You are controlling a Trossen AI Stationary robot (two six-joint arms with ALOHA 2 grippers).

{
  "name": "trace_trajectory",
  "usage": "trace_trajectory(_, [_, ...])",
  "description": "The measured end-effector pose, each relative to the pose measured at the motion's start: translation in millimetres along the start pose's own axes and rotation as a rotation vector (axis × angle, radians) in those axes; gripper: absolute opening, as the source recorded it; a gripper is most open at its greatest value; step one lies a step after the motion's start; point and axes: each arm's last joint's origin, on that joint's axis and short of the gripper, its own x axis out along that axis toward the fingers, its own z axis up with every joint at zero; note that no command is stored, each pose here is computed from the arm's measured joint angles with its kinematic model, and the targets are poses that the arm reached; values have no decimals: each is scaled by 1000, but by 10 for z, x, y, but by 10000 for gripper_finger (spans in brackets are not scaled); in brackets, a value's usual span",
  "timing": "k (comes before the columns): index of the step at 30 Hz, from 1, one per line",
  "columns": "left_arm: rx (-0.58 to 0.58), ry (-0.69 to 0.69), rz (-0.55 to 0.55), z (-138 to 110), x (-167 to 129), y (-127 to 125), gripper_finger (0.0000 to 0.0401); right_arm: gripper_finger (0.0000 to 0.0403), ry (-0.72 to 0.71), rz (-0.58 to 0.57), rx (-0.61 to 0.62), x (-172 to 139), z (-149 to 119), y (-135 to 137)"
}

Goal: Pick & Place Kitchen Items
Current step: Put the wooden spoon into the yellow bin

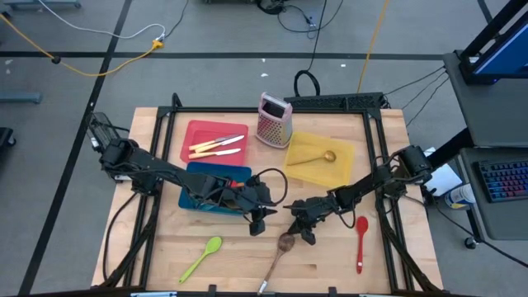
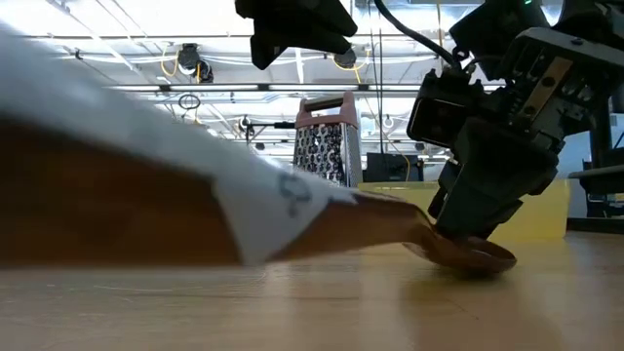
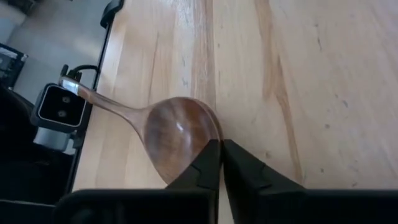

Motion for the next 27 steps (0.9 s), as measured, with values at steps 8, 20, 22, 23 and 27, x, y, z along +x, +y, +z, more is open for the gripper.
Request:
trace_trajectory(8, [27, 0, 1, 0, 0, 0, 97, 2, -10, 3, -108, 1, 2, -6])
trace_trajectory(20, [35, 0, 1, 0, 0, 0, 97, 1, -42, -83, -214, -384, 241, 59])
trace_trajectory(22, [35, 0, 1, 0, -1, 0, 97, 0, -57, -148, -229, -531, 290, 83])
trace_trajectory(23, [35, 0, 1, 0, 0, 0, 97, 0, -64, -183, -235, -613, 310, 94])
trace_trajectory(27, [35, -1, 1, 0, 0, 0, 97, 0, -143, -321, -263, -978, 403, 157])
